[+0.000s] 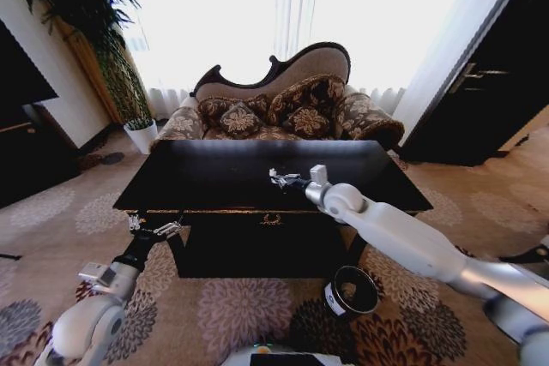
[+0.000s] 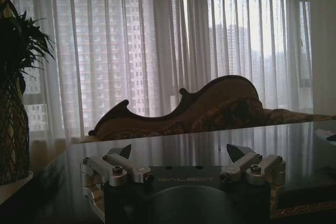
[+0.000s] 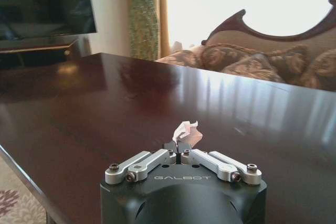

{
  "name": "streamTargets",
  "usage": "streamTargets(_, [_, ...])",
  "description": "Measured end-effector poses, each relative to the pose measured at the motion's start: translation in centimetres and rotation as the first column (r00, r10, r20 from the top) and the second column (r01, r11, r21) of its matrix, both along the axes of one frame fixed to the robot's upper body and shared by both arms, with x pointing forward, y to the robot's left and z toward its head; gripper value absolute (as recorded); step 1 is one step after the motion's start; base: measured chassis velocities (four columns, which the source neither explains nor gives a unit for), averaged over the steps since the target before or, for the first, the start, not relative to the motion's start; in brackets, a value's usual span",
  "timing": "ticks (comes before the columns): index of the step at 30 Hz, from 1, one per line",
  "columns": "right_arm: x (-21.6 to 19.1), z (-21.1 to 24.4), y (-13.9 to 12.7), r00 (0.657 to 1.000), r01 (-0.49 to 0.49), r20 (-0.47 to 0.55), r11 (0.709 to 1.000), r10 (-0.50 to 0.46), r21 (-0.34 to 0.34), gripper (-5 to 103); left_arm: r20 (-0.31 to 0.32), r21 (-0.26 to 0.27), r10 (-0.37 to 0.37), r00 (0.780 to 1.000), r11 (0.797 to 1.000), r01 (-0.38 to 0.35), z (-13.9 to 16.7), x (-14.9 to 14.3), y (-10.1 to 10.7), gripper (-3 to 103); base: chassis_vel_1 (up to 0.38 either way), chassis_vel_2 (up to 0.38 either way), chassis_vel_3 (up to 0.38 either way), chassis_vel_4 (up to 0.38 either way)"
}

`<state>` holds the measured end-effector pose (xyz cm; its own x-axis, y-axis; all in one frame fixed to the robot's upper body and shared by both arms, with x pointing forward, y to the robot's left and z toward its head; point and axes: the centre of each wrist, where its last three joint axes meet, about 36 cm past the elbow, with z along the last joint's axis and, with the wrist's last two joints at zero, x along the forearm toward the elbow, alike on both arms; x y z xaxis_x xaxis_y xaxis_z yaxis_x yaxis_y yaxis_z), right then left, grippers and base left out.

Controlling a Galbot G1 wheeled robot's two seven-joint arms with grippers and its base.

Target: Move to the front of the table and place the trash on the table into the trash bin.

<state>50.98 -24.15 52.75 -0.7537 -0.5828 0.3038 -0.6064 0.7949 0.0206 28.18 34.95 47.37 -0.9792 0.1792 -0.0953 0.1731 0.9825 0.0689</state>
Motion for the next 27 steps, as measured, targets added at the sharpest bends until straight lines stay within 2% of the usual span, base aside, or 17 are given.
streamTargets(3, [-1.9,0.4,-3.3,0.997,0.064,0.029,0.997,-0.065,0.034,0,0.000,0.000,0.000,1.000,1.000,0.000,0.0,0.0,0.0,100,0.000,0.000,0.000,0.000])
streamTargets(4, [-1.9,0.4,-3.3,0.997,0.064,0.029,0.997,-0.065,0.034,0,0.000,0.000,0.000,1.000,1.000,0.000,0.0,0.0,0.0,100,0.000,0.000,0.000,0.000])
streamTargets(7, [-4.6,-0.3,-6.2,0.991,0.117,0.064,0.991,-0.121,0.059,0,0.000,0.000,0.000,1.000,1.000,0.000,0.0,0.0,0.0,100,0.000,0.000,0.000,0.000])
streamTargets(11, [-7.0,-0.7,-8.0,0.982,0.154,0.099,0.984,-0.163,0.095,0,0.000,0.000,0.000,1.000,1.000,0.000,0.0,0.0,0.0,100,0.000,0.000,0.000,0.000])
streamTargets(15, [-8.8,-1.1,-8.7,0.965,0.184,0.166,0.975,-0.204,0.127,0,0.000,0.000,0.000,1.000,1.000,0.000,0.0,0.0,0.0,100,0.000,0.000,0.000,0.000])
streamTargets(20, [-10.9,-2.6,-8.7,0.953,0.200,0.199,0.967,-0.229,0.156,0,0.000,0.000,0.000,1.000,1.000,0.000,0.0,0.0,0.0,100,0.000,0.000,0.000,0.000])
streamTargets(27, [-14.0,-5.2,-9.9,0.905,0.274,0.287,0.946,-0.314,0.170,0,0.000,0.000,0.000,1.000,1.000,0.000,0.0,0.0,0.0,100,0.000,0.000,0.000,0.000])
